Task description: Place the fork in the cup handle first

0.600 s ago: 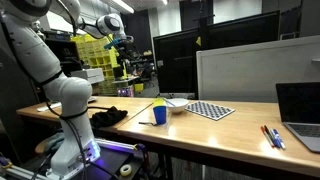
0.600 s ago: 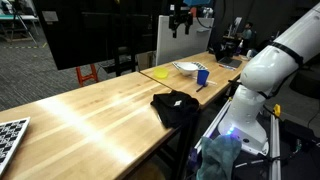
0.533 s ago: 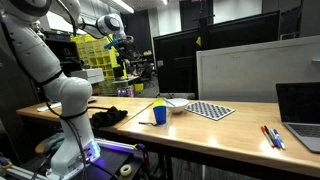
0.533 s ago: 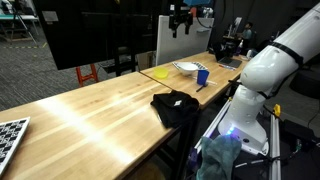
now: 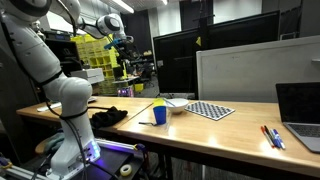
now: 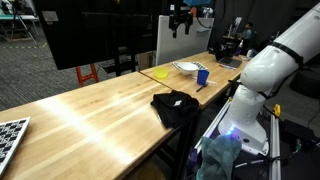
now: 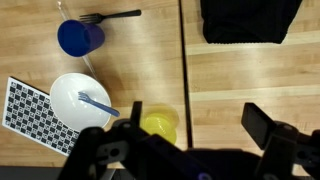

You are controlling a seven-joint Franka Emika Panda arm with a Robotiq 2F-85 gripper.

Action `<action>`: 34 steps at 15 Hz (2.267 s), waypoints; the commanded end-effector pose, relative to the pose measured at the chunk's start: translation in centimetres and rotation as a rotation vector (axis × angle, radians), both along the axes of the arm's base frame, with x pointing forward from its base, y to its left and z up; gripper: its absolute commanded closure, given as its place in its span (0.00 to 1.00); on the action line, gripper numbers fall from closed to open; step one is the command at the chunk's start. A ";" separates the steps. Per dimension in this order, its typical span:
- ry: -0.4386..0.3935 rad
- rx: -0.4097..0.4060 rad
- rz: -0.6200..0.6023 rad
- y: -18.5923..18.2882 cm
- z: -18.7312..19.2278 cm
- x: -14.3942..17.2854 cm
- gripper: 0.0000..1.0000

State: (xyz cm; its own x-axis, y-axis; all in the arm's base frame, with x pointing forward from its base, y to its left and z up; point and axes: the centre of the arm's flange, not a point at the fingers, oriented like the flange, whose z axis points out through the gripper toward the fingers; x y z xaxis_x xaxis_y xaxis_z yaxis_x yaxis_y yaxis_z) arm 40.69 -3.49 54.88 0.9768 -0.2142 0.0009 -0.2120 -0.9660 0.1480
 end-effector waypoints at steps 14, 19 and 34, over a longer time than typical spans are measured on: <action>-0.095 -0.058 -0.633 1.7 -15.5 -14.1 0.00; -0.151 -0.105 -0.814 -0.7 -16.2 -15.2 0.00; -0.159 -0.098 -0.949 -2.1 -13.6 -9.5 0.00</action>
State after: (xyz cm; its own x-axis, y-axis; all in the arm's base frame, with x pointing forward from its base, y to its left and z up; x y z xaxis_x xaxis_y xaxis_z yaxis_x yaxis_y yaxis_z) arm 30.80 -5.80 41.59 0.4143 -0.8901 0.1899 -0.9093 -0.3957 0.1287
